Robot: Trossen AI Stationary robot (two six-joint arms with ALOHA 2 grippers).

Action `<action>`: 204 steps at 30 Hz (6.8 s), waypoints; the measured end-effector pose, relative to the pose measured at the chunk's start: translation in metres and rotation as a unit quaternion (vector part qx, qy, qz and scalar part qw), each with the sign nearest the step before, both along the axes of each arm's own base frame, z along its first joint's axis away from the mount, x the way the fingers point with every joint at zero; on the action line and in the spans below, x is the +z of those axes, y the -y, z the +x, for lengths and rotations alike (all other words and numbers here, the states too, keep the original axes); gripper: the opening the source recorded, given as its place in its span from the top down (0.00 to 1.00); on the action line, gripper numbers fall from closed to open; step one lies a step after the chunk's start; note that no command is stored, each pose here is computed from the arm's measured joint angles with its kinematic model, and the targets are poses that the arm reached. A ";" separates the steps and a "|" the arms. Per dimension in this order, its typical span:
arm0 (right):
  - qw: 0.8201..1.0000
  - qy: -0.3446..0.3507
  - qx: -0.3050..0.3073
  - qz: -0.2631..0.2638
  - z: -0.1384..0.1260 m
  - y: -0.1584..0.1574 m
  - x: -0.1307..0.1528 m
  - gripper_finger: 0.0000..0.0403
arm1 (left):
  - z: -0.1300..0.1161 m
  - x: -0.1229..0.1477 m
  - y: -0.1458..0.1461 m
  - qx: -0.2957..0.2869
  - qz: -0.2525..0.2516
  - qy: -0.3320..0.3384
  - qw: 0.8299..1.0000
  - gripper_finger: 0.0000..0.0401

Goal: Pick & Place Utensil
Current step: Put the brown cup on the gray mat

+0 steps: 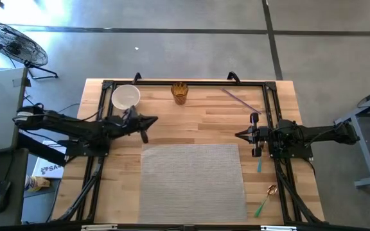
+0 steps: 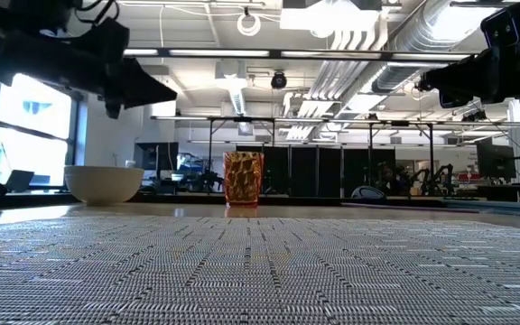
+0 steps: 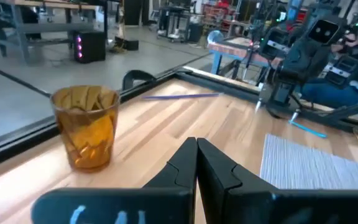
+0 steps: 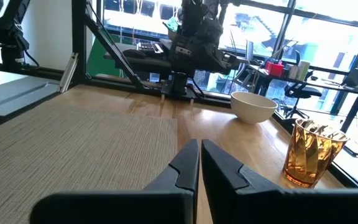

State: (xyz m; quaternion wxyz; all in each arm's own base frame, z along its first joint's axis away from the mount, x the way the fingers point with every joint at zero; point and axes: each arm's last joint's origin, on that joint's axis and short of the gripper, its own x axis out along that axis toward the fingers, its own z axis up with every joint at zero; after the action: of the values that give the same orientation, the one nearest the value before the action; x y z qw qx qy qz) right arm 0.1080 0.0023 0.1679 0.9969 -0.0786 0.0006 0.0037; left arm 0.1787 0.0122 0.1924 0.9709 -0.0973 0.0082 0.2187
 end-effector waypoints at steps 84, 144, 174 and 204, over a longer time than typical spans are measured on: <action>1.000 0.000 0.000 0.000 0.000 0.000 0.000 0.97 | 0.143 -0.078 -0.131 0.214 -0.075 -0.171 0.959 0.06; 1.000 0.000 0.000 0.000 0.000 0.000 0.000 0.97 | 0.145 -0.093 -0.162 0.023 0.057 -0.147 0.987 0.06; 1.000 0.000 0.000 0.000 0.000 0.000 0.000 0.97 | 0.148 -0.090 -0.160 0.007 0.098 -0.134 0.986 0.16; 1.000 0.000 0.000 0.000 0.000 0.000 0.000 0.97 | 0.146 -0.095 -0.152 -0.016 0.068 -0.131 0.989 0.16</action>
State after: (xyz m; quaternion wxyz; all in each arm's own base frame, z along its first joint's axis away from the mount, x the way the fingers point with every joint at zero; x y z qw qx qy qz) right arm 0.1080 0.0023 0.1678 0.9969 -0.0787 0.0007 0.0037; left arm 0.3242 0.1639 0.0972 0.9690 -0.0015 0.1223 0.2145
